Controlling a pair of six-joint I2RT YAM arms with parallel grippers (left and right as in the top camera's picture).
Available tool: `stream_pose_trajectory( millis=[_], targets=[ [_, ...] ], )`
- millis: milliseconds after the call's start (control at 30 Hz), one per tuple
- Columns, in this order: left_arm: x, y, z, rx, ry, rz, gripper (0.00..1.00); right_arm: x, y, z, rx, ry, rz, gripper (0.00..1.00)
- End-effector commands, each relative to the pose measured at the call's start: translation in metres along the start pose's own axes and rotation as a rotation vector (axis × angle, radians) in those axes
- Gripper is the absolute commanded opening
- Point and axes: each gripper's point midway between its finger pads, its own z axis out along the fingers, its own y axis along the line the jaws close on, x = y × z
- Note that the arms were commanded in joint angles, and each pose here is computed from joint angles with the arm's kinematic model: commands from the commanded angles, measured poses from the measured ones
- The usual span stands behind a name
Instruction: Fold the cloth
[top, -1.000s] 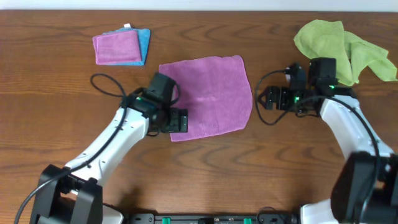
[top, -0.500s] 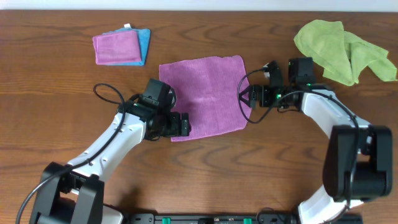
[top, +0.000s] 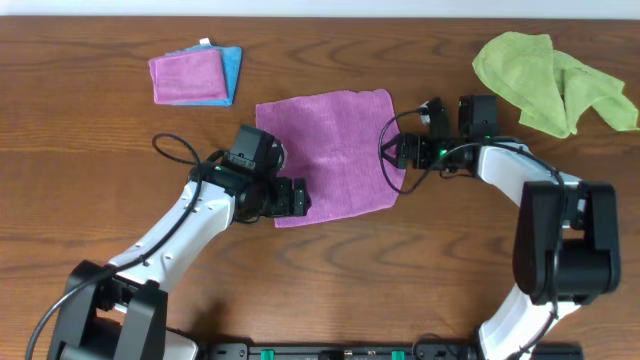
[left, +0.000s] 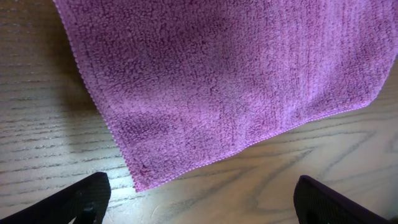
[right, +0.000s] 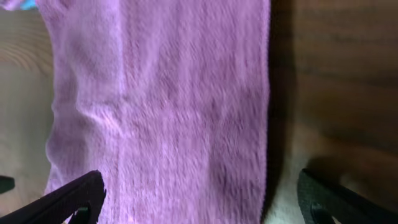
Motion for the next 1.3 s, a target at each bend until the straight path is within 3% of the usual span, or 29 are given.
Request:
stream_pose_trajectory(
  millis=[0, 467, 967, 1267],
  targets=[
    [-0.001, -0.003, -0.003, 0.022, -0.003, 0.001, 0.95, 0.01, -0.001, 0.014, -0.047, 0.033, 0.065, 0.99],
    [-0.015, -0.006, 0.004, 0.042, -0.046, 0.019, 0.96, 0.035, 0.023, 0.023, -0.265, 0.134, 0.163, 0.99],
    [-0.028, -0.01, 0.008, 0.061, -0.093, 0.039, 0.96, 0.1, 0.029, 0.003, -0.247, 0.39, 0.311, 0.99],
    [-0.019, 0.0, 0.012, 0.012, -0.058, 0.07, 0.95, 0.078, 0.023, -0.025, -0.219, 0.31, 0.316, 0.95]
  ],
)
